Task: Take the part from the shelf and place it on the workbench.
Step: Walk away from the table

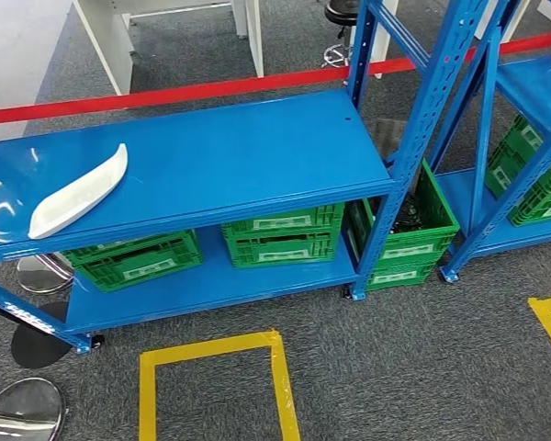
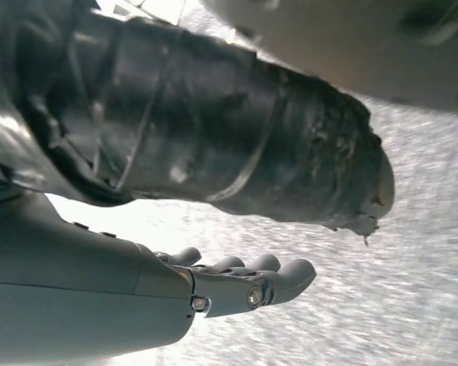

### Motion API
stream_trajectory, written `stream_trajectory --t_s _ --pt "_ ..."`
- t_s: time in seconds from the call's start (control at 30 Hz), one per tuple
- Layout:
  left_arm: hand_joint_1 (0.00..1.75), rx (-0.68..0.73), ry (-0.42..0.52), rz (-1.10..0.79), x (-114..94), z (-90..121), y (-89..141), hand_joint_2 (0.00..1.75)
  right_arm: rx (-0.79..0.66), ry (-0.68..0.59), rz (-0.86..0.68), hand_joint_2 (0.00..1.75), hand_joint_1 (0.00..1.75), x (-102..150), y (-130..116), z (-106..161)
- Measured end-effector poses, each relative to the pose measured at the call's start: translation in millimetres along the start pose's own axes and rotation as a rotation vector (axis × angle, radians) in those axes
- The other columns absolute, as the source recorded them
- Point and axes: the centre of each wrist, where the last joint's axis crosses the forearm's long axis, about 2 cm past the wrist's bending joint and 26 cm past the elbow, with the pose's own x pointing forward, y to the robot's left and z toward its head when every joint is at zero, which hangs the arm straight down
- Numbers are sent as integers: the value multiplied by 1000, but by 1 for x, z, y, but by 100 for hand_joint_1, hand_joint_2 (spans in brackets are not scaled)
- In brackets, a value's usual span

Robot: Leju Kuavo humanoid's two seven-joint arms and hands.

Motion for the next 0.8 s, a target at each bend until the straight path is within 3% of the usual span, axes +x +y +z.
stream_trajectory --t_s 0.8 --pt "0 1 3 1 1 0 2 0 -2 -23 5 0 0 5 -2 1"
